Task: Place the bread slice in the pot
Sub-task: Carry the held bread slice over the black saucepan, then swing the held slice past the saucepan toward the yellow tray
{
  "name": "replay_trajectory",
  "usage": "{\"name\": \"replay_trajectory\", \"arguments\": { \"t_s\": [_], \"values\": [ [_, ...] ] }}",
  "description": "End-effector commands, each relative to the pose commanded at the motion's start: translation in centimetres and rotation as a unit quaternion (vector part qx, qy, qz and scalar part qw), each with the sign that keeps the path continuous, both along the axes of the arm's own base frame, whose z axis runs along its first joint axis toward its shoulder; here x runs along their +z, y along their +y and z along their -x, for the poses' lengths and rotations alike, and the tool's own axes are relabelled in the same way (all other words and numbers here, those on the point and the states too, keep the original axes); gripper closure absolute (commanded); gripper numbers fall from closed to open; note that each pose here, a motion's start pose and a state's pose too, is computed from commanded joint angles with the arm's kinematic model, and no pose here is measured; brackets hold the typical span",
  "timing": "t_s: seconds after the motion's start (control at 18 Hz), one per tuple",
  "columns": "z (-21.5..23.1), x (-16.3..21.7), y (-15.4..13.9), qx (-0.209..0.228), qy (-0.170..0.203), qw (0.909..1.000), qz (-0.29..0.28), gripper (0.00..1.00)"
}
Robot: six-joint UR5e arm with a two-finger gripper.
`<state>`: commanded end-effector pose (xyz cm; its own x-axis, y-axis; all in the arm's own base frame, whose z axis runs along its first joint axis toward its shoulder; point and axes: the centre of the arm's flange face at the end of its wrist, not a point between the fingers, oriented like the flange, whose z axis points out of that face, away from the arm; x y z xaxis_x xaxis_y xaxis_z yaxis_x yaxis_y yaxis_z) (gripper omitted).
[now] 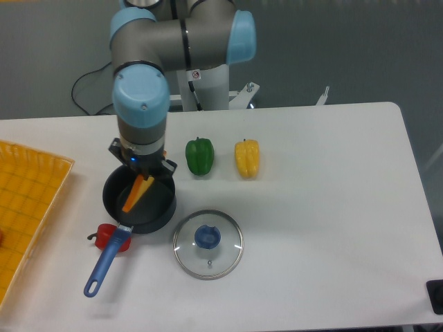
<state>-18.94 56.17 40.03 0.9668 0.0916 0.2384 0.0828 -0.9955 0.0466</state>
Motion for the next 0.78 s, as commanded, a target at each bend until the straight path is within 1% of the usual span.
{"name": "replay_trajectory", "arguments": {
  "t_s": [0.22, 0.44, 0.61, 0.78],
  "values": [
    [-3.2, -0.3, 0.8, 0.001, -0.006, 0.9999, 0.011, 0.78],
    [-5.8, -1.1, 1.0, -0.003, -0.022, 0.9994, 0.027, 0.78],
    [-7.8, -1.9, 1.1, -0.014, -0.026, 0.9989, 0.038, 0.79],
    [-8.4, -2.8, 1.0, -0.018, -0.031, 0.9982, 0.047, 0.79]
  ]
}}
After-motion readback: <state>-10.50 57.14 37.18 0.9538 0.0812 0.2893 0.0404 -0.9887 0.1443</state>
